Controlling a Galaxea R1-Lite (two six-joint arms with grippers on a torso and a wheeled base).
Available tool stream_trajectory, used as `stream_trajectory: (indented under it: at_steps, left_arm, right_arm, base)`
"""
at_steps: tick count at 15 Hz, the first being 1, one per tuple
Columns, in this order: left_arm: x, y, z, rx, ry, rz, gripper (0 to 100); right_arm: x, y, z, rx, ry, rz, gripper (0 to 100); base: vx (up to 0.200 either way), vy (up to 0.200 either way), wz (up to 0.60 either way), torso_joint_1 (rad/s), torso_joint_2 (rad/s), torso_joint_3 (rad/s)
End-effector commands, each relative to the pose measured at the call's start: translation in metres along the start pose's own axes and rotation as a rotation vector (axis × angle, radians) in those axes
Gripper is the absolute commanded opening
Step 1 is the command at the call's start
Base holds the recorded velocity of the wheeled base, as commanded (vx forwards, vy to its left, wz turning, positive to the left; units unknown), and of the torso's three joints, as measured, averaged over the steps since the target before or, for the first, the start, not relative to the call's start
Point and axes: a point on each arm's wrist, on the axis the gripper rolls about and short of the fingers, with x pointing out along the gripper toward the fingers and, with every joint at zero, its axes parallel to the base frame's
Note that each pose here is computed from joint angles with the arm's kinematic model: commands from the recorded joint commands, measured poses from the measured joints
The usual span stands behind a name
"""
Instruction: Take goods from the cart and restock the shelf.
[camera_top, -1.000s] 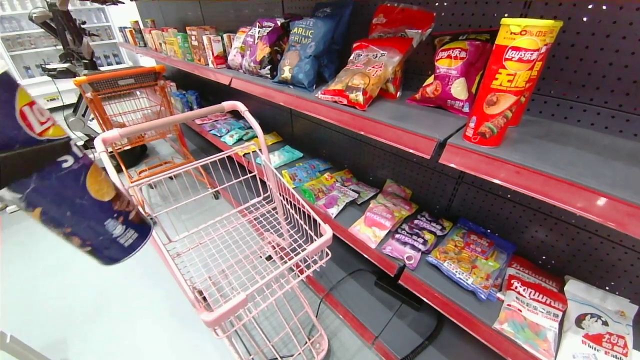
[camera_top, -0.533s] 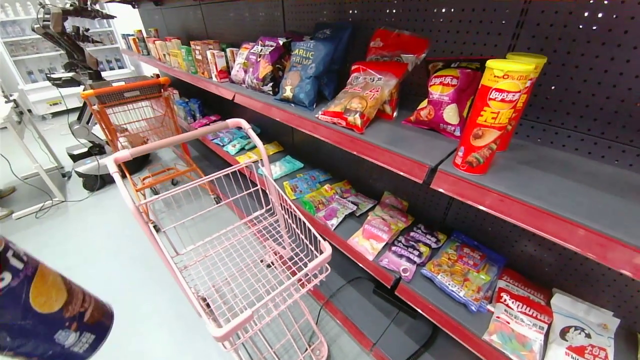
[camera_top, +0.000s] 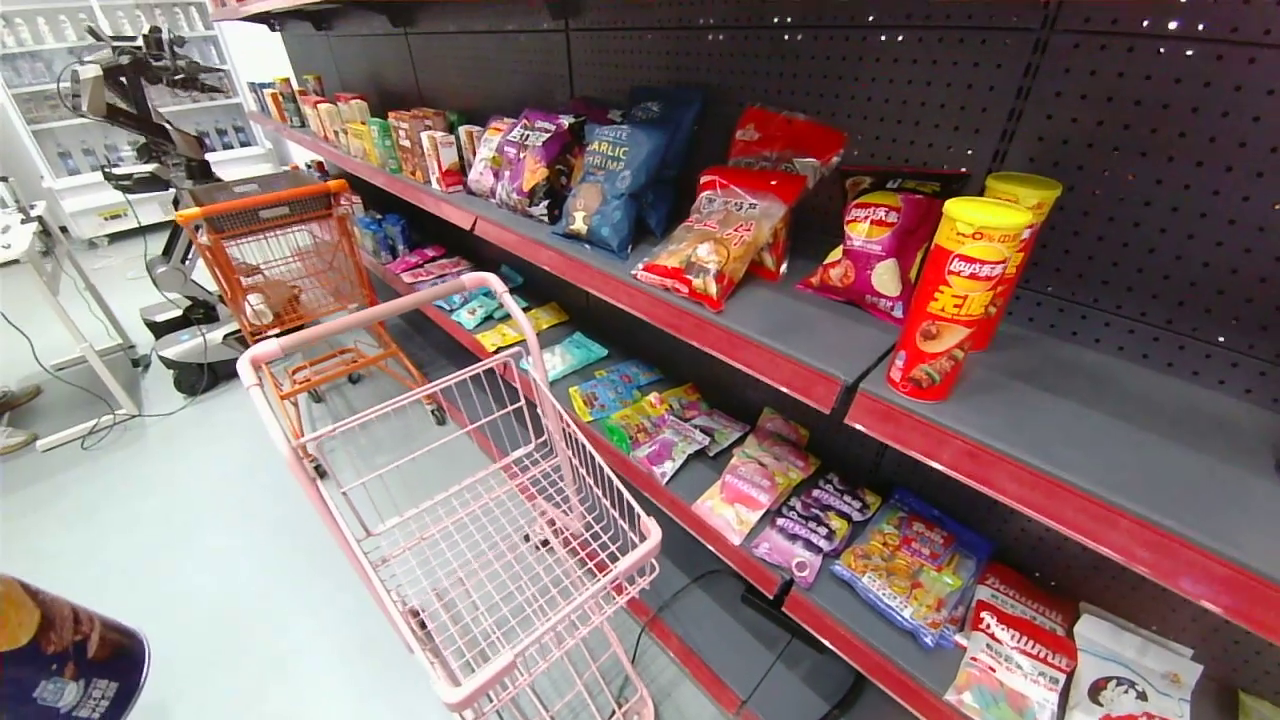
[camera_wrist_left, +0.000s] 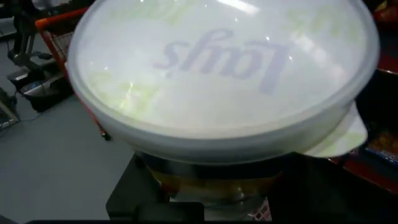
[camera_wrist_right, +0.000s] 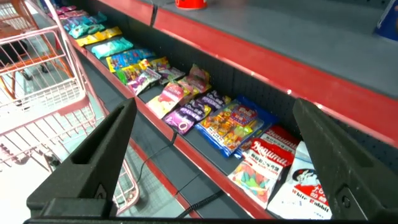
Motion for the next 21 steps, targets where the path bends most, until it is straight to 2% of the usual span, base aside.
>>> stream_trajectory:
  at_steps: [1,2,3,8,10,11,12,13,15,18,21]
  left_arm:
    - [0.0,0.0,-0.002,0.001,0.0,-0.017,0]
    - [0.003,-0.001,0.0,0.006,-0.012,-0.101,0]
    - [0.005,-0.001,0.001,0.006,-0.008,-0.123,0]
    - [0.007,-0.001,-0.002,0.004,0.009,-0.125,0]
    - [0.007,0.0,-0.001,0.008,0.007,-0.108,0]
    - [0.005,0.0,-0.001,0.021,0.007,-0.064,0]
    - [0.004,0.001,-0.002,0.055,0.011,-0.011,0]
    - [0.004,0.001,-0.004,0.074,0.013,-0.02,0]
    - [0.005,0.001,-0.006,0.073,0.019,-0.025,0]
    - [-0.001,0.0,-0.008,0.077,-0.003,-0.02,0]
    - [0.0,0.001,-0.01,0.086,0.014,0.051,0]
  right_arm:
    - [0.0,0.0,0.0,-0.001,0.001,0.0,100]
    - [0.0,0.0,0.0,-0.001,0.001,0.0,100]
    - [0.0,0.0,0.0,-0.001,0.001,-0.002,100]
    - [0.0,0.0,0.0,-0.001,0.001,-0.002,100]
    - [0.0,0.0,0.0,0.0,0.0,0.0,100]
    - [0.0,0.0,0.0,0.0,0.001,0.0,100]
    - [0.0,0.0,0.0,0.0,0.001,0.0,100]
    - [0.0,0.0,0.0,-0.001,0.0,0.0,100]
    - [0.0,0.0,0.0,0.0,0.0,0.0,100]
    - [0.0,0.0,0.0,0.0,0.0,-0.002,100]
    - [0.0,0.0,0.0,0.0,0.001,0.0,100]
  base:
    - [0.0,0.0,0.0,0.173,-0.41,-0.242]
    - [0.0,0.0,0.0,0.173,-0.39,-0.217]
    - [0.0,0.0,0.0,0.168,-0.38,-0.217]
    - [0.0,0.0,0.0,0.122,-0.29,-0.158]
    - [0.0,0.0,-0.6,0.015,-0.02,-0.017]
    - [0.0,0.0,-0.6,0.002,-0.02,-0.002]
    - [0.0,0.0,-0.6,0.012,-0.01,0.002]
    - [0.0,0.0,-0.6,0.017,0.0,-0.002]
    - [0.0,0.0,-0.6,0.002,0.0,0.005]
    - [0.0,0.0,-0.6,0.006,0.0,0.004]
    - [0.0,0.0,-0.6,0.002,0.0,0.009]
